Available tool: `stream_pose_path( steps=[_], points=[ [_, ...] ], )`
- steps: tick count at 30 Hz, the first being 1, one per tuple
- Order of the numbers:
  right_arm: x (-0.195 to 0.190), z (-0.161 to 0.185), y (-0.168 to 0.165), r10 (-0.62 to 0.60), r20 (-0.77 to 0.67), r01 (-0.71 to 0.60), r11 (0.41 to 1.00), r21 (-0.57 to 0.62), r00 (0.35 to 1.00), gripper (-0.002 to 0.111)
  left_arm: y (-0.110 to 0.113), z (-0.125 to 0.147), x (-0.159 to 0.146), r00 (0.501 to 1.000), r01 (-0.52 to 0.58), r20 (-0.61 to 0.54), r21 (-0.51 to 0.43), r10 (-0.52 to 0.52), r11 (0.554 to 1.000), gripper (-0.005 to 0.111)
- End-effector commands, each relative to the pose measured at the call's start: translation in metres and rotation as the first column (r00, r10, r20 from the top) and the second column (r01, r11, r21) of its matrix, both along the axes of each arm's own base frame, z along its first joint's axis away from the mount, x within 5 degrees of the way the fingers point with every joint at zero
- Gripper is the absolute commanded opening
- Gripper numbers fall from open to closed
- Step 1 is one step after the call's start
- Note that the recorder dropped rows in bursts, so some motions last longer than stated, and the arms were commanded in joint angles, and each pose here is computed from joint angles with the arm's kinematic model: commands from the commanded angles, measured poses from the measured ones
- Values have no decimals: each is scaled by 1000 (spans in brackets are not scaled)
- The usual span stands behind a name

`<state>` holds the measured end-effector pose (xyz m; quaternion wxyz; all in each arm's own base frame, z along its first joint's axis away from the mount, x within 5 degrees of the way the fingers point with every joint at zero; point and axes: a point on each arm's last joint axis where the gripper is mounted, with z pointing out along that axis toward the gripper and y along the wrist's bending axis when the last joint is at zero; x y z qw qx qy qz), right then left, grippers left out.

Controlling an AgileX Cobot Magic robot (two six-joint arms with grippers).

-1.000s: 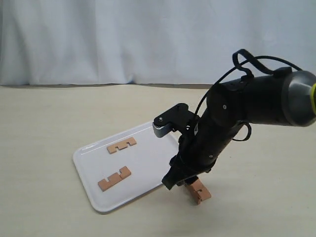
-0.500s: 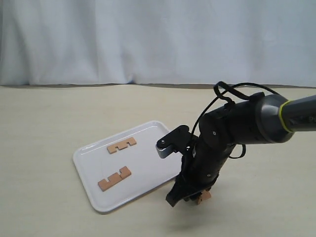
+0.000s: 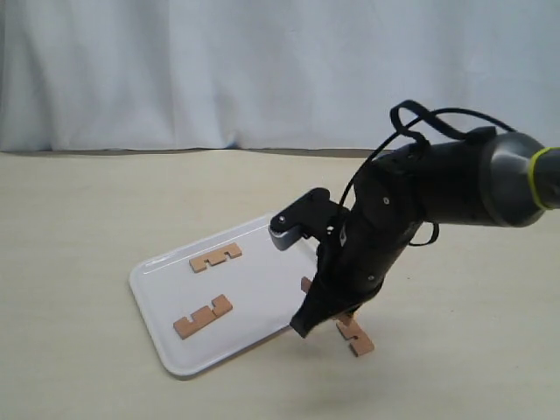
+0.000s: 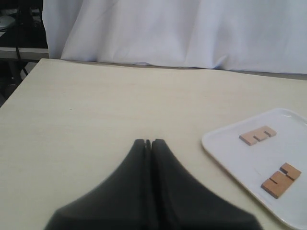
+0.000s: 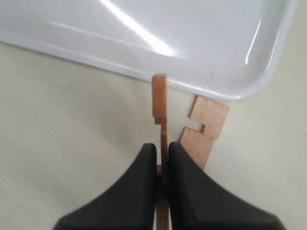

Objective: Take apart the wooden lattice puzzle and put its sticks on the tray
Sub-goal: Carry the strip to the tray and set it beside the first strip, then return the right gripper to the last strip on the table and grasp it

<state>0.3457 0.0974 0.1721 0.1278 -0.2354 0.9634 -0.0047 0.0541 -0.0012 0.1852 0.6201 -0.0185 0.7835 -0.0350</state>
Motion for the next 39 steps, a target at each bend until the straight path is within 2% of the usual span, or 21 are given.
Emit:
stream_pose_path(
  steps=[1, 7, 15, 19, 22, 23, 27, 32, 35, 39],
  points=[
    [2, 32, 26, 69, 126, -75, 996, 41, 990, 4, 0, 0, 0, 1000, -2, 9, -8, 2, 1000, 0],
    [22, 28, 74, 120, 200, -142, 985, 100, 972, 4, 0, 0, 0, 1000, -2, 9, -8, 2, 1000, 0],
    [55, -10, 95, 15, 167, -40, 988, 147, 986, 7, 0, 0, 0, 1000, -2, 9, -8, 2, 1000, 0],
    [58, -14, 96, -24, 162, -3, 986, 164, 987, 32, 0, 0, 0, 1000, -2, 9, -8, 2, 1000, 0],
    [57, -4, 95, -25, 181, -7, 985, 173, 983, 52, 0, 0, 0, 1000, -2, 9, -8, 2, 1000, 0],
    [55, 1, 95, -24, 182, -8, 985, 172, 983, 56, 0, 0, 0, 1000, -2, 9, -8, 2, 1000, 0],
    [44, 32, 85, 16, 181, -37, 993, 114, 983, 58, 0, 0, 0, 1000, -2, 9, -8, 2, 1000, 0],
    [29, 63, 53, 26, 105, -22, 999, -38, 994, 58, 0, 0, 0, 1000, -2, 9, -8, 2, 1000, 0],
    [25, 65, 27, -34, 25, 36, 996, -79, 999, 58, 0, 0, 0, 1000, -2, 9, -8, 2, 1000, 0],
    [19, 48, -7, -118, -73, 109, 987, -115, 990, 58, 0, 0, 0, 1000, -2, 9, -8, 2, 1000, 0]
  ],
)
